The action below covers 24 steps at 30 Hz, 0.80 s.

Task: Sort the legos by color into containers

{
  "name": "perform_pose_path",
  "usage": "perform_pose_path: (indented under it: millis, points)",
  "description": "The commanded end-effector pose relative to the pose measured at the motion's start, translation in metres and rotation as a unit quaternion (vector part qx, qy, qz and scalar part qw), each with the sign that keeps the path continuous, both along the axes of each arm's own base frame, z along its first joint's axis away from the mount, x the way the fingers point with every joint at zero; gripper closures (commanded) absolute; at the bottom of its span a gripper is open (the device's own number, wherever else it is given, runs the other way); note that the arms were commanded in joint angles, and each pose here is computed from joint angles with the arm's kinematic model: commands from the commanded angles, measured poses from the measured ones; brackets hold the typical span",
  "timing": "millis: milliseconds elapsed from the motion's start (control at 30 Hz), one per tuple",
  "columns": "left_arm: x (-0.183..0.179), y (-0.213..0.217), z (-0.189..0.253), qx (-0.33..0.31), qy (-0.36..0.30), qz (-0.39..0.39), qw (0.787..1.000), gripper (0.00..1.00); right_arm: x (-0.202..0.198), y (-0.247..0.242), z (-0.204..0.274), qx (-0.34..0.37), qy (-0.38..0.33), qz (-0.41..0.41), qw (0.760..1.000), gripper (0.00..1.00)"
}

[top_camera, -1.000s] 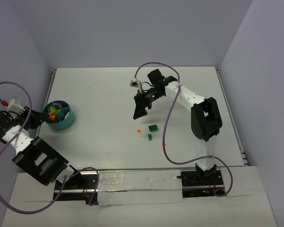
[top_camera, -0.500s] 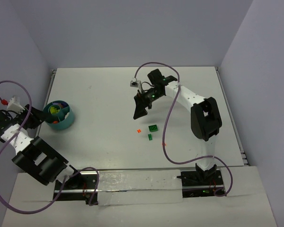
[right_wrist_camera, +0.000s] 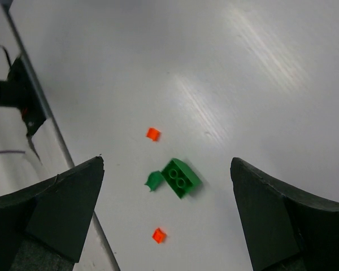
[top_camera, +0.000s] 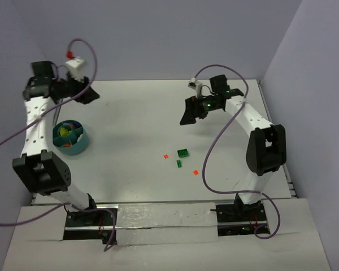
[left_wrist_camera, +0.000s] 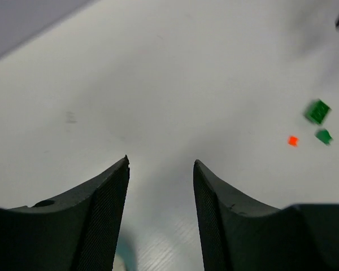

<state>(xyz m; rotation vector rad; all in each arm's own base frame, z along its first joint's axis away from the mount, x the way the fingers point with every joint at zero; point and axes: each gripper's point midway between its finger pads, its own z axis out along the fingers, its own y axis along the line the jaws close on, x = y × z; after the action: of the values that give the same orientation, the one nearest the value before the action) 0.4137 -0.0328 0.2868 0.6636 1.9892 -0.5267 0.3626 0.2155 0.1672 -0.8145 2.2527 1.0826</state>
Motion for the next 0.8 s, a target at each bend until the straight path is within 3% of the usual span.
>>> perform_pose_path:
  millis: [0,133,367,567,767]
  points:
    - [-0.027,-0.09,-0.063,0.064,0.076,-0.122,0.988,0.44,0.017,-0.069,0.002,-0.035,-0.012,-0.139,0.99,0.0]
    - [-0.054,-0.18,-0.108,0.113,0.112,-0.215,0.964,0.44,0.005,-0.107,-0.014,-0.06,0.005,-0.191,0.98,0.0]
    - [-0.089,-0.278,-0.164,0.193,0.182,-0.301,0.916,0.37,-0.005,-0.163,-0.03,-0.084,0.019,-0.254,0.963,0.0]
    - [-0.111,-0.324,-0.189,0.262,0.157,-0.345,0.888,0.35,-0.004,-0.196,-0.034,-0.096,0.026,-0.284,0.954,0.0]
    - [-0.124,-0.341,-0.207,0.293,0.139,-0.354,0.877,0.33,-0.005,-0.208,-0.035,-0.102,0.032,-0.291,0.951,0.0]
